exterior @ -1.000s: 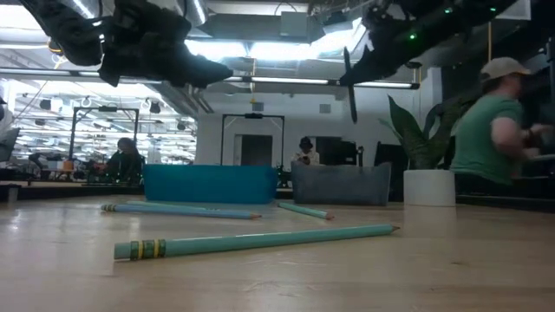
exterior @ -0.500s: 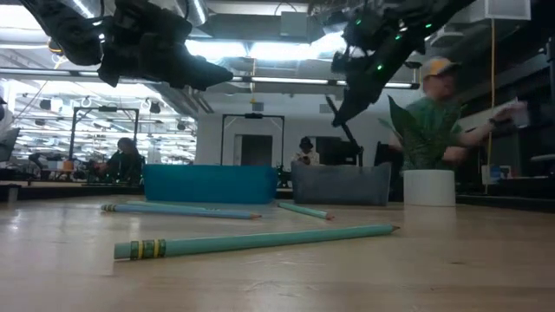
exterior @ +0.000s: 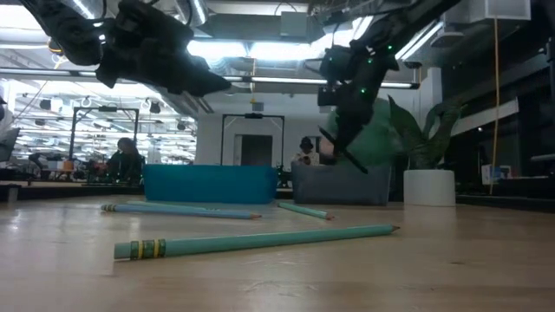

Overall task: Sort pens & pencils
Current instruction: Put the black pen into the black bin

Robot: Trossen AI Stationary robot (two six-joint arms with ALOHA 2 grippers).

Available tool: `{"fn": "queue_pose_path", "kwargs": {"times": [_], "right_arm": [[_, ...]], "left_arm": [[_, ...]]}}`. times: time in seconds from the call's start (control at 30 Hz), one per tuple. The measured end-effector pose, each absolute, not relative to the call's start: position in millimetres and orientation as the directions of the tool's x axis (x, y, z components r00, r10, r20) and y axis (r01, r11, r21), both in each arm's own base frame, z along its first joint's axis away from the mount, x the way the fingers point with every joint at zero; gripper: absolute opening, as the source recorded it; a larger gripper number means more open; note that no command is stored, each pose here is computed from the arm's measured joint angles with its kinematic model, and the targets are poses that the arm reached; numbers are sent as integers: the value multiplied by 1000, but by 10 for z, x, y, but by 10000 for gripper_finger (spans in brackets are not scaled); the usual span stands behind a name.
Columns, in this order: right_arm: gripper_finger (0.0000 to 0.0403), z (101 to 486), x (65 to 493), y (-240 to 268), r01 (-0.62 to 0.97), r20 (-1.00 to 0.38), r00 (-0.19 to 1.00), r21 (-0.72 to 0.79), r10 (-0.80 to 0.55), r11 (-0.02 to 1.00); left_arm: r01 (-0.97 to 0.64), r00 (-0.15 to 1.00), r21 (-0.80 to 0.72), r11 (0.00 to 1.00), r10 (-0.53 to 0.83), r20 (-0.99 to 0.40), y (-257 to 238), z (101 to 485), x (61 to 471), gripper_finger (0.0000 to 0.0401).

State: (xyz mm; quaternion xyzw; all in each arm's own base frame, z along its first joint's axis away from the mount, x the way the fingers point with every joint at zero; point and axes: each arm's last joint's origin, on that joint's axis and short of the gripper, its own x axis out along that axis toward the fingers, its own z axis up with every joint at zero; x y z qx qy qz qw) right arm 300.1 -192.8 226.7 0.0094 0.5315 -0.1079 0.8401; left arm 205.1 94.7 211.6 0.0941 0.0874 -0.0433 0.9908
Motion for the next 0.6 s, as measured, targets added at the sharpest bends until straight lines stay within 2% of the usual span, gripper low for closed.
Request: {"fn": "queue_pose_path", "kwargs": {"times": [0.3, 0.6], "right_arm": [[35, 2091, 2971, -1965, 190, -939, 322, -58, -118, 980], [35, 2067, 2963, -1960, 186, -947, 305, -48, -105, 981]], "left_arm": [[84, 982, 182, 980, -50, -184, 951, 2114, 2051, 137], [84, 982, 182, 980, -50, -184, 951, 2114, 2051, 137]]}}
